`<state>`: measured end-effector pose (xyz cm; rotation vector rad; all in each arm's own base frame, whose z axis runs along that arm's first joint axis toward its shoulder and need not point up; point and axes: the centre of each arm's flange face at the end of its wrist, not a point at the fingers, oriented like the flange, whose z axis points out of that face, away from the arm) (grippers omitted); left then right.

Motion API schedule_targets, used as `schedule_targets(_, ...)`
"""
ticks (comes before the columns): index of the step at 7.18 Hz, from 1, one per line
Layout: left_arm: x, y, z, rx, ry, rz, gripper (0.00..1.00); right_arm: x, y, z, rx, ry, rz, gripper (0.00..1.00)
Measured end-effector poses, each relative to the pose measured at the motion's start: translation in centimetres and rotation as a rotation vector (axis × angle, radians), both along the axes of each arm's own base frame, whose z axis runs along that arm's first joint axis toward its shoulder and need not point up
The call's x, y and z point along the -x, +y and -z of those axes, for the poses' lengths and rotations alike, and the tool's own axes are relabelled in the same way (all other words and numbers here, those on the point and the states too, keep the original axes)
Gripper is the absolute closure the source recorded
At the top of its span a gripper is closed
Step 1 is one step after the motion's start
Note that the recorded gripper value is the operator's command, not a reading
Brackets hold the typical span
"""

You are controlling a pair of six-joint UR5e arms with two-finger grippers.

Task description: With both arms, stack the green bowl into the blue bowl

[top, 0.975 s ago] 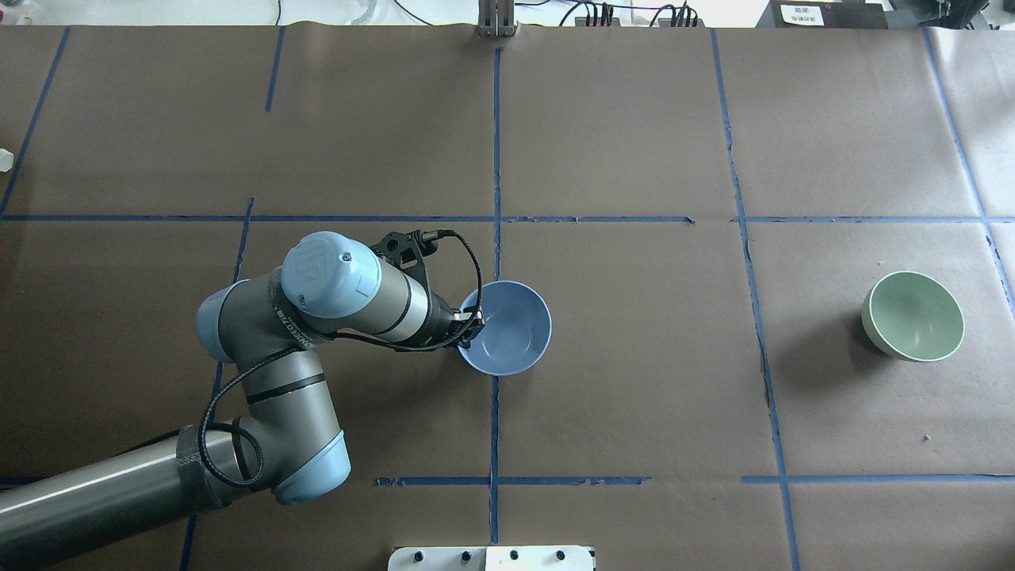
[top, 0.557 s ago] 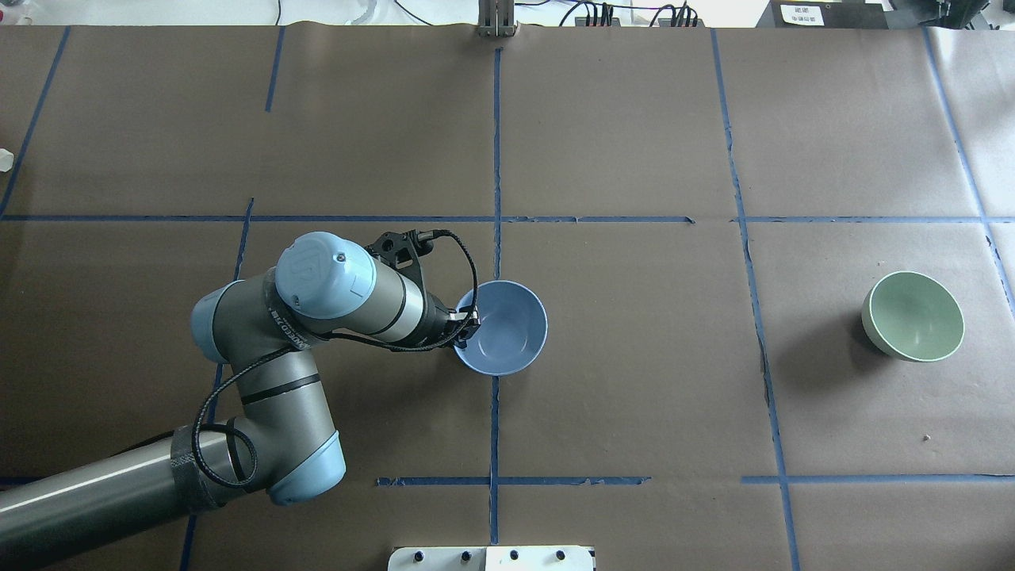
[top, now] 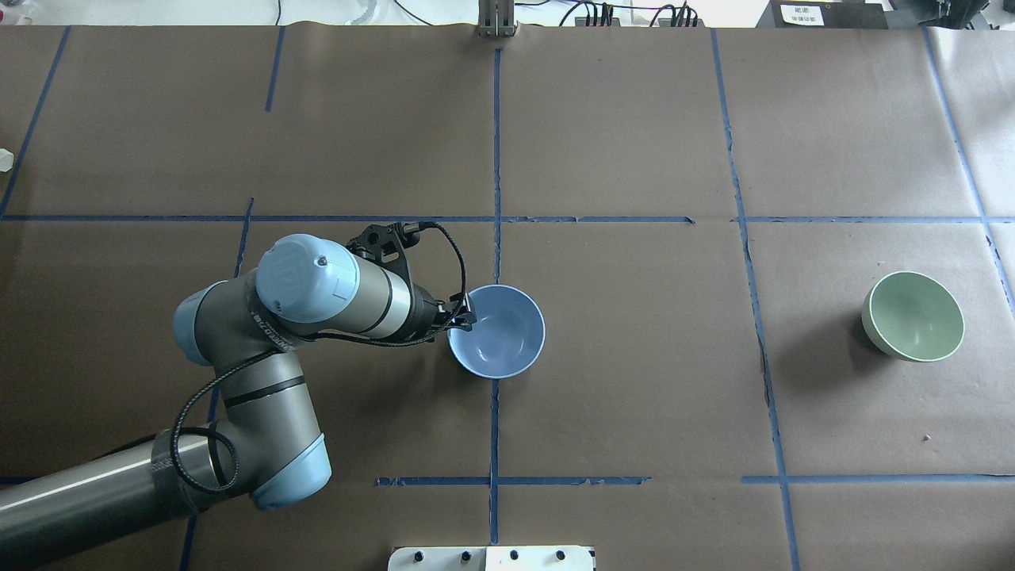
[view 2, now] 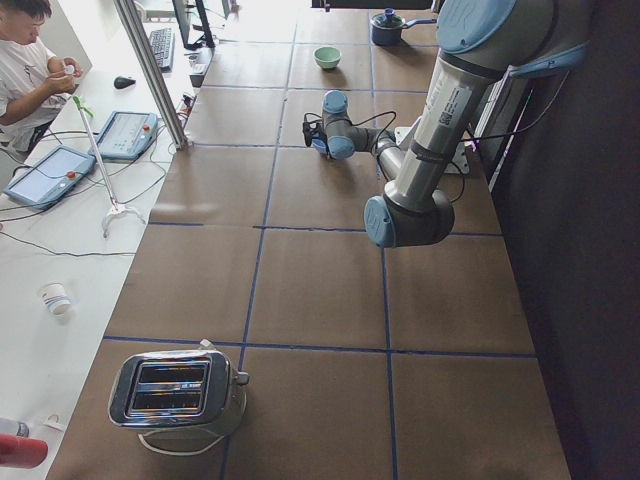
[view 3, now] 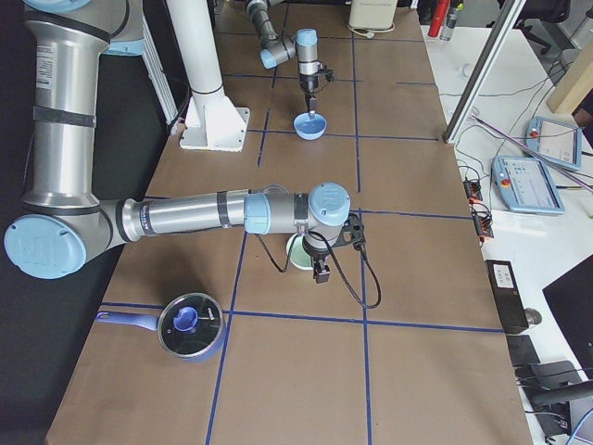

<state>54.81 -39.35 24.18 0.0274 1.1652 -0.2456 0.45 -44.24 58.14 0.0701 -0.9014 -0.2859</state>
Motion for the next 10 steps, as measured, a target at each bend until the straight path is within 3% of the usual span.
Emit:
schedule_targets(4, 7.9, 2.3, 2.9, -0.051, 0.104, 0.042, 0.0, 5.4, -0.5, -1.8, 0.062, -0.033, -0.044, 0.0)
schedule_targets(7, 8.4, 2.5, 2.1, -0.047, 0.096, 0.043, 0.0, 13.3, 0.5, -7.5, 0.06, -0.05, -0.226, 0.04)
schedule_targets(8, 8.3, 2.5, 2.0, -0.047, 0.095, 0.043, 0.0, 15.6, 1.3, -8.0, 0.07, -0.06, -0.266, 0.53)
schedule_targets(9, 8.3, 2.5, 2.0, -0.046, 0.094, 0.043, 0.0, 16.8, 2.0, -8.6, 0.081, -0.064, -0.275, 0.97)
schedule_targets(10, 8.3, 2.5, 2.0, -0.046, 0.094, 0.043, 0.0, 17.3, 2.5, -9.1, 0.09, -0.063, -0.274, 1.0)
